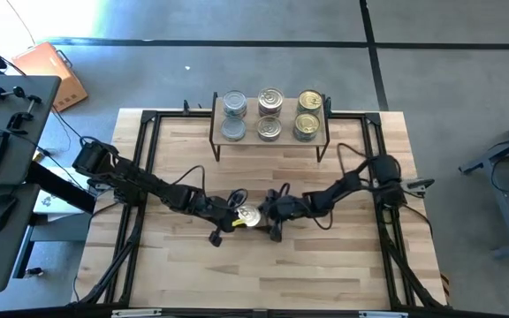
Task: Stack canned seafood by type on shelf
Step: Stack the blue tuna can on top of the other blue tuna can on the shelf
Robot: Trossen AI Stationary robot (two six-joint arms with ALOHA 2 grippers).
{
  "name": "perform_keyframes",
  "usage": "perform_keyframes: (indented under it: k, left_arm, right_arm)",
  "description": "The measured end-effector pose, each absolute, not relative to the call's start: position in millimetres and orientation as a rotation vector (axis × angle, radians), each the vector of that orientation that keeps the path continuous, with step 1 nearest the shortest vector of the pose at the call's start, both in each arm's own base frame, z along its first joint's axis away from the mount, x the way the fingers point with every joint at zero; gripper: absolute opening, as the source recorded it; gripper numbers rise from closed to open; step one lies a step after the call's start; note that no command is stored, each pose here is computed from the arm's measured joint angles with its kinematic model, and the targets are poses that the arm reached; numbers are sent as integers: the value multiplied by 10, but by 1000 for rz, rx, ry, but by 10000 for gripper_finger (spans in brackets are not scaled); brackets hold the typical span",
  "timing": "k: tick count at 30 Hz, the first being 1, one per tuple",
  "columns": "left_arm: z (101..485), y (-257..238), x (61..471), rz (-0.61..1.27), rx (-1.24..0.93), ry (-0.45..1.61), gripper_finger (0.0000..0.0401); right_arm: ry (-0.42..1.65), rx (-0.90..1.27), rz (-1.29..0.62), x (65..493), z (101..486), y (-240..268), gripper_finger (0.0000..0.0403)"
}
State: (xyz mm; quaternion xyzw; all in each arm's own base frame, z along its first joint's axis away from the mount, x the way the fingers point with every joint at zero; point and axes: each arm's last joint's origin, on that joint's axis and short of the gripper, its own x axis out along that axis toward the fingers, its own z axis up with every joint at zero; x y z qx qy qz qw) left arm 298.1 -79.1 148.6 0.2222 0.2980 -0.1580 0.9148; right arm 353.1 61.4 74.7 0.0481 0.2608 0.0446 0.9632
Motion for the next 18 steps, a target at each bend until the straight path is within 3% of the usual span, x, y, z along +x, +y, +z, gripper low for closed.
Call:
perform_keyframes:
  k: [10,18]
  left_arm:
    - [1390,-730,2912,-360,477,587,0]
    - [1404,-731,2922,-352,464,555,1]
  right_arm:
    - [408,-24,126,3611,734,596,307]
    - [439,-3,98,3589,743,641,307]
